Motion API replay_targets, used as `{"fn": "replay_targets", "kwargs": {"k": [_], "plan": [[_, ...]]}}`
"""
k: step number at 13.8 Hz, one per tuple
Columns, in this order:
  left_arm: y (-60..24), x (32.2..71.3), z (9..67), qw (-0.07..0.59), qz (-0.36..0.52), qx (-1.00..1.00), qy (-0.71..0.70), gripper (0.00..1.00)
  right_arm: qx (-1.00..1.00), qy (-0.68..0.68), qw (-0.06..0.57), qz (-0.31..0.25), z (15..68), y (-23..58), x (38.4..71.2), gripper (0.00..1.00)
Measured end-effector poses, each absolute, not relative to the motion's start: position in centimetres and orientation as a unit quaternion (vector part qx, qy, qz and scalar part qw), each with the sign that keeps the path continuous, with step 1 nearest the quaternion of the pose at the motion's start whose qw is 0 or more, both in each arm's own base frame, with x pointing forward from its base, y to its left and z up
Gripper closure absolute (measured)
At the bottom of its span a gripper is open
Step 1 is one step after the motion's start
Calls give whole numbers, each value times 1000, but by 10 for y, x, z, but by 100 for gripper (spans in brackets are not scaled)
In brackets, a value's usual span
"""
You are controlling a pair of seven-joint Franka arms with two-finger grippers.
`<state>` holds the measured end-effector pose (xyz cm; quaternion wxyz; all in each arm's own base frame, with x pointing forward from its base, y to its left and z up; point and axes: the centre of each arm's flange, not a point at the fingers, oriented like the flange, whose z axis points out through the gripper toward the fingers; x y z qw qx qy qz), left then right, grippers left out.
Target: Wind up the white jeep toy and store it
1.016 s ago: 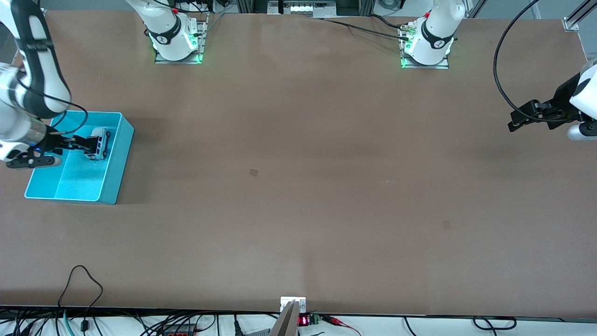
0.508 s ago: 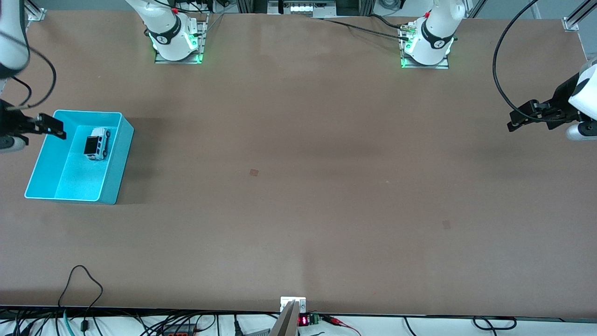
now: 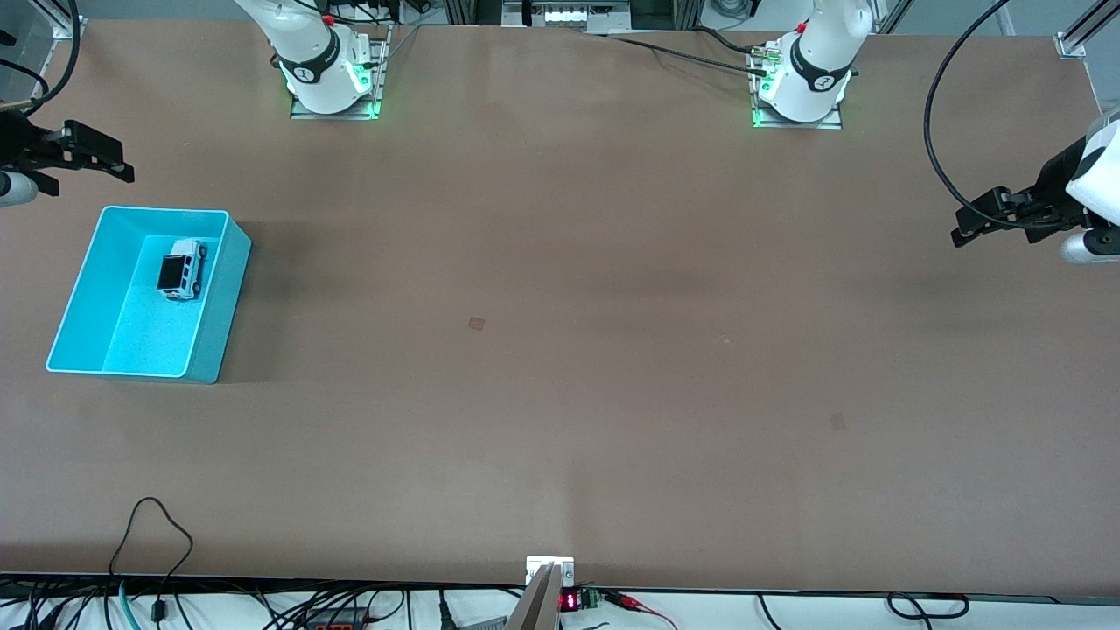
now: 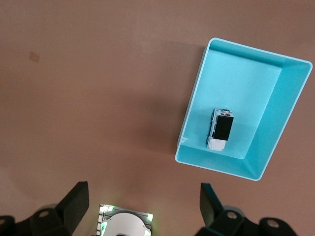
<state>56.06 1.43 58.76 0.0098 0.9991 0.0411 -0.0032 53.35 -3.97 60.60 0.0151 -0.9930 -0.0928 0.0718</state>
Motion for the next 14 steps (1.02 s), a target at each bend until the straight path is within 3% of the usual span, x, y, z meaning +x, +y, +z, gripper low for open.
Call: {"fn": "replay_targets", "kwargs": {"k": [14], "plan": [[12, 561, 588, 10, -3, 999, 39, 0, -991, -99, 15, 85, 590, -27, 541, 0]]}}
